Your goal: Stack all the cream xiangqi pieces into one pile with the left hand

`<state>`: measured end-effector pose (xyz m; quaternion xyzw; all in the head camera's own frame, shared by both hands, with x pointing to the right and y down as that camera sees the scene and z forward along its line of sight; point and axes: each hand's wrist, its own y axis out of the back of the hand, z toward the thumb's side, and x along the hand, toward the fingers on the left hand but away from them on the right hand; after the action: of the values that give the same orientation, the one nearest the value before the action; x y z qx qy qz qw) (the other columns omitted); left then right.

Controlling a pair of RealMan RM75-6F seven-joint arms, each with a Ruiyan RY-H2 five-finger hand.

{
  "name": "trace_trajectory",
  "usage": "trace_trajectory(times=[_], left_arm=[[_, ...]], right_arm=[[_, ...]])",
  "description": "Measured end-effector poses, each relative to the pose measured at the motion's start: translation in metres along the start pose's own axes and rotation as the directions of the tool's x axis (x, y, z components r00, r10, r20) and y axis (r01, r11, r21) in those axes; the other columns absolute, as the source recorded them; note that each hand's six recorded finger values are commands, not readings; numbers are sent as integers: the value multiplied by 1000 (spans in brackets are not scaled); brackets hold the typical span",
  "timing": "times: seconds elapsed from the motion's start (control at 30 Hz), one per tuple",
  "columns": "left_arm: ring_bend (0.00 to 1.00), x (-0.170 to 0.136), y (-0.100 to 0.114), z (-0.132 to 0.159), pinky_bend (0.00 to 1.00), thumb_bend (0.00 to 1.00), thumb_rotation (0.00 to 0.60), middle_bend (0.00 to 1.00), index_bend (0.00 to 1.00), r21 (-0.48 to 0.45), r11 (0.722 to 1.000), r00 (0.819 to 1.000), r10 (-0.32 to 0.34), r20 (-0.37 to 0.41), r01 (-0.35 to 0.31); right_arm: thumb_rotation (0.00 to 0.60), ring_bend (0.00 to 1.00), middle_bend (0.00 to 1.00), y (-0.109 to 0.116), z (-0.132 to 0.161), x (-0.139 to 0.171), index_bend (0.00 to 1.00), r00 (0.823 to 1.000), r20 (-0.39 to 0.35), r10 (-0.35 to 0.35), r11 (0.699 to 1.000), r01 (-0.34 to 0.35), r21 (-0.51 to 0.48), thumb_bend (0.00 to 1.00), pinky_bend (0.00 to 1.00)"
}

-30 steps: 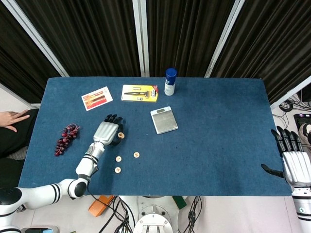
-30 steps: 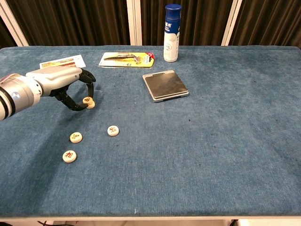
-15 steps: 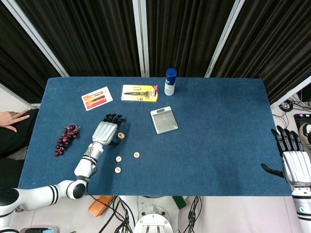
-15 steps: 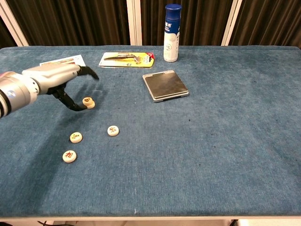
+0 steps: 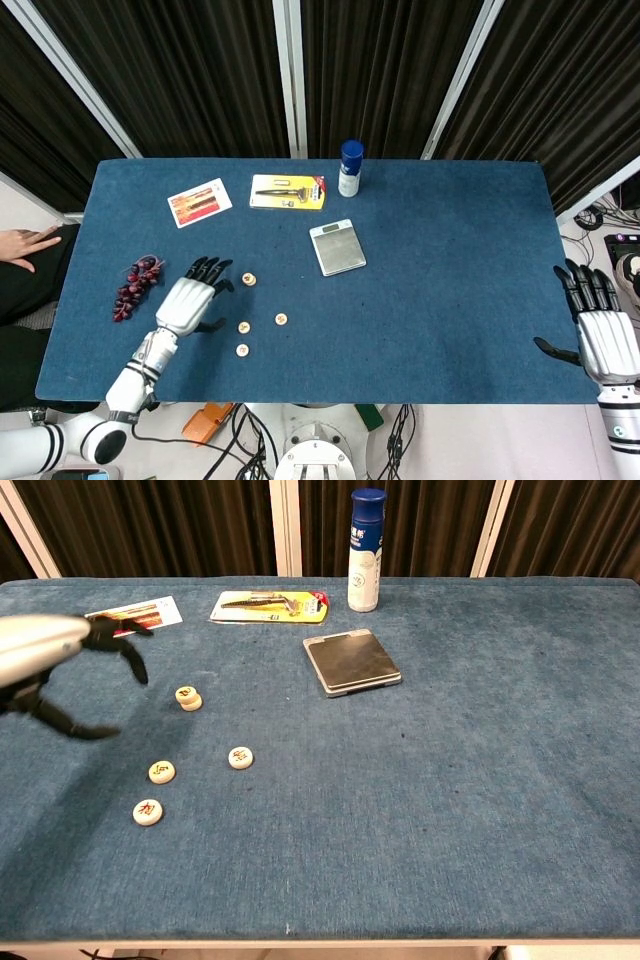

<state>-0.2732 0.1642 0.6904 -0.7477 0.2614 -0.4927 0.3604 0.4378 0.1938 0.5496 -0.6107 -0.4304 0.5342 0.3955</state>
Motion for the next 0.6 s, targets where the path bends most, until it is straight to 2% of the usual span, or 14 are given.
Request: trace_trajectory(times=[0.1,0.3,0.6], left_arm=[[0,-9,-9,10,0,267,593,62,367,-20,1000,1000,-8,29,9],[0,-4,-26,29,0,272,592,62,384,-38,998,997,-37,62,40],[0,5,-40,33,0,272,594,62,415,0,998,997,-58,47,58]], right_arm=[[600,0,0,0,3,-1,0,1000,-9,0,1000,0,2,98,70],[600,0,0,2,3,0,0,1000,-7,-3,1000,3,5,97,70],[600,0,0,2,-1,2,0,1000,4,-2,1000,2,3,98,70]])
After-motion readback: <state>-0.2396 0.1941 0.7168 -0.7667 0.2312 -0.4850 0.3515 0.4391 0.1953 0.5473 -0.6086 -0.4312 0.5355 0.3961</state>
